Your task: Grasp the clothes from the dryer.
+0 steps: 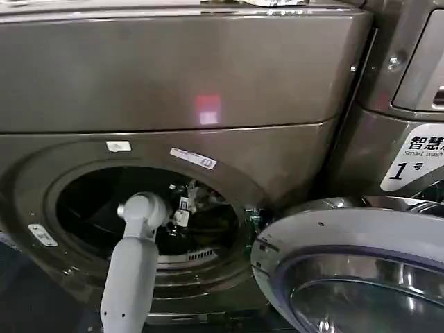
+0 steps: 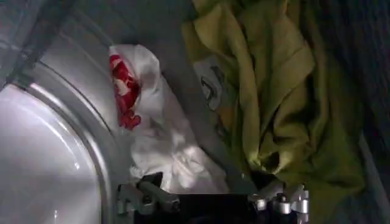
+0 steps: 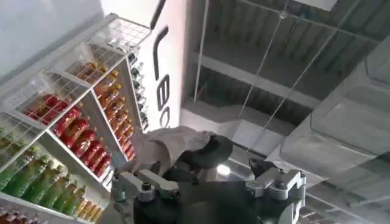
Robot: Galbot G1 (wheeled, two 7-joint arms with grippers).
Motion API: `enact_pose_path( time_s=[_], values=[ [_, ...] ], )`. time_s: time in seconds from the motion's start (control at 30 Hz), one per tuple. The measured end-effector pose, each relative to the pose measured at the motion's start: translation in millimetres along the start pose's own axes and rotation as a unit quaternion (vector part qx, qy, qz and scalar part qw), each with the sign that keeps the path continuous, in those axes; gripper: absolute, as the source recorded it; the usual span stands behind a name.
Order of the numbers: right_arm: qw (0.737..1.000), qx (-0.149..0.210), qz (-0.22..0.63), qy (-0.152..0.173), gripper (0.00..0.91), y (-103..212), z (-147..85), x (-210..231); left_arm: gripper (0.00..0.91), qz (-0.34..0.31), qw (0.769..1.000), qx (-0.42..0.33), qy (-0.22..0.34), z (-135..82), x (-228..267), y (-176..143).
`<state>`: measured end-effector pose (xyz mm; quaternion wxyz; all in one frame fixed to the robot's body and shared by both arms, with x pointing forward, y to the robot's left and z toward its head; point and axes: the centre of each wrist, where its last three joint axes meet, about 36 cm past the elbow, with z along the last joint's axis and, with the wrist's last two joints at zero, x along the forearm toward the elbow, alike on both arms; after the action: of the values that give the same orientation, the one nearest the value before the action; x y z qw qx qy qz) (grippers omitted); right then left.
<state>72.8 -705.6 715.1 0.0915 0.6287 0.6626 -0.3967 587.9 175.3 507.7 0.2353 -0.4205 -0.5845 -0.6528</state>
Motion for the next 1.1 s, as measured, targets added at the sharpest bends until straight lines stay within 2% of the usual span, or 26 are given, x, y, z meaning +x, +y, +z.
enact_pose_path(
  time_s=[0.7, 0.73, 0.77, 0.8, 0.87, 1.1],
  values=[
    [1.000, -0.001, 0.000, 0.001, 0.907, 0.8, 1.0, -0.4, 0.907, 0.053, 0.996, 0.018, -0.062, -9.8, -42.6, -12.0],
    [1.000, 0.000, 0.000, 0.001, 0.907, 0.8, 1.2, -0.2, 0.842, 0.055, 0.996, 0.019, -0.064, -9.7, -43.9, -12.3],
    [1.000, 0.000, 0.000, 0.001, 0.907, 0.7, 1.4, -0.1, 0.603, 0.057, 0.996, 0.019, -0.066, -9.6, -45.1, -12.5],
    [1.000, 0.000, 0.000, 0.001, 0.907, 0.7, 1.3, -0.1, 0.148, 0.058, 0.996, 0.020, -0.068, -9.8, -46.4, -12.8],
    [1.000, 0.000, 0.000, 0.001, 0.907, 0.5, 1.3, -0.1, 0.000, 0.061, 0.995, 0.021, -0.073, -10.0, -48.8, -13.4],
    [1.000, -0.001, 0.001, 0.001, 0.907, 0.5, 1.2, 0.0, 0.000, 0.068, 0.993, 0.026, -0.089, -8.7, -53.0, -15.3]
  ],
)
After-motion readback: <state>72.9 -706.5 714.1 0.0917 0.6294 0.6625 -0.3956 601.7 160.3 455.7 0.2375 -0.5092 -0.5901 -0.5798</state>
